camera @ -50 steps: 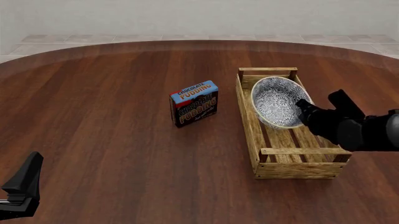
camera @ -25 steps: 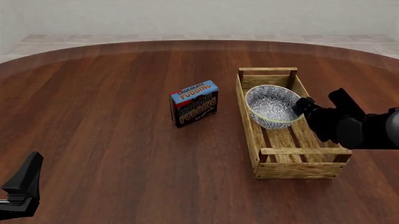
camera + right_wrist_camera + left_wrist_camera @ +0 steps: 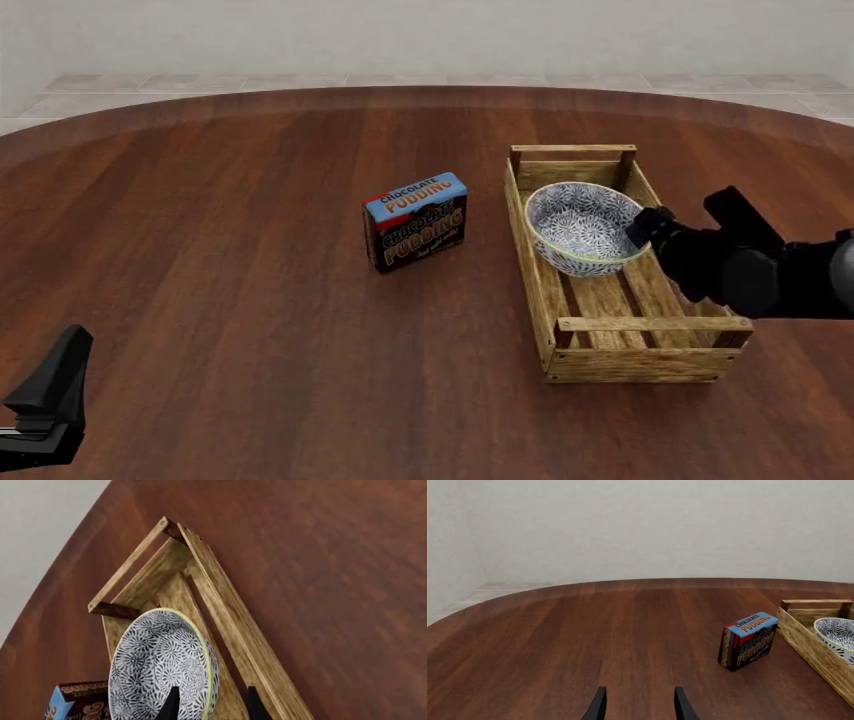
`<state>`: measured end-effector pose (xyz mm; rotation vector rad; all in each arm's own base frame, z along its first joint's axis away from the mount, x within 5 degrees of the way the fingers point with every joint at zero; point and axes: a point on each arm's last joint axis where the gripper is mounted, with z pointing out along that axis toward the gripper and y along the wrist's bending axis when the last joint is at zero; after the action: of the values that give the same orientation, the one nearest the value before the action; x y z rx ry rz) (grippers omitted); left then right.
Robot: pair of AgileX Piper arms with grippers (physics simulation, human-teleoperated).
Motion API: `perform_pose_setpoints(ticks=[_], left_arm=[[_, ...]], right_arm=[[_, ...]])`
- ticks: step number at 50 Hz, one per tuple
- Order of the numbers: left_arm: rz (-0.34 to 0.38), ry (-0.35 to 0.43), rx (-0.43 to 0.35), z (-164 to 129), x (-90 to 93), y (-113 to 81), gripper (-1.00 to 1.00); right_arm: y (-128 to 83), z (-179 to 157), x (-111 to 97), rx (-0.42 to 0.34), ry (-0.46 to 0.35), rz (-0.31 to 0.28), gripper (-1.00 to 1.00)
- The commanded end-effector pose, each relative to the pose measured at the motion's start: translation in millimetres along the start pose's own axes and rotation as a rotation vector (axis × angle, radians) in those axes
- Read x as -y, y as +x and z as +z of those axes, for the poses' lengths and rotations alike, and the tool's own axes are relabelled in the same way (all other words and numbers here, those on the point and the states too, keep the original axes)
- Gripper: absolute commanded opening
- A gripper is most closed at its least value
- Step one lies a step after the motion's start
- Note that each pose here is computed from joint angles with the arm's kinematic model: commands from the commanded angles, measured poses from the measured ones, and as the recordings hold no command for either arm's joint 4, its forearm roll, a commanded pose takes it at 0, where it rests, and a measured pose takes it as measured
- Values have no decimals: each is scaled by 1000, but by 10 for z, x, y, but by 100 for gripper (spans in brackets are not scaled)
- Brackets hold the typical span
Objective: Pick up the bowl on the left and put it in the tray.
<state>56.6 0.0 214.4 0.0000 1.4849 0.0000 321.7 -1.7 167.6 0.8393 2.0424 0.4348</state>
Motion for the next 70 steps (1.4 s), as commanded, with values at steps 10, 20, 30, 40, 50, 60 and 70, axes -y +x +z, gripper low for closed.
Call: perform_pose_setpoints(ticks=[10,20,30,40,50,60,70], left_arm=[[0,0,0,0,0,0,100],[0,0,0,0,0,0,100],[0,0,0,0,0,0,100],[0,0,0,0,0,0,100],[0,0,0,0,0,0,100],[0,0,0,0,0,0,100],[0,0,0,0,0,0,100]], right_arm=[[-27,-87,-12,11,-7,-12,100],[-18,-161,-38,16,-21,-14,100],[-17,-256,-65,22,-35,-18,100],[-32,-277,-70,26,-36,-21,100],[-34,-306,-87,28,-41,-24,100],[-6,-364,-108,26,-54,-26,100],[29,-429,-137,23,-71,-31,100]])
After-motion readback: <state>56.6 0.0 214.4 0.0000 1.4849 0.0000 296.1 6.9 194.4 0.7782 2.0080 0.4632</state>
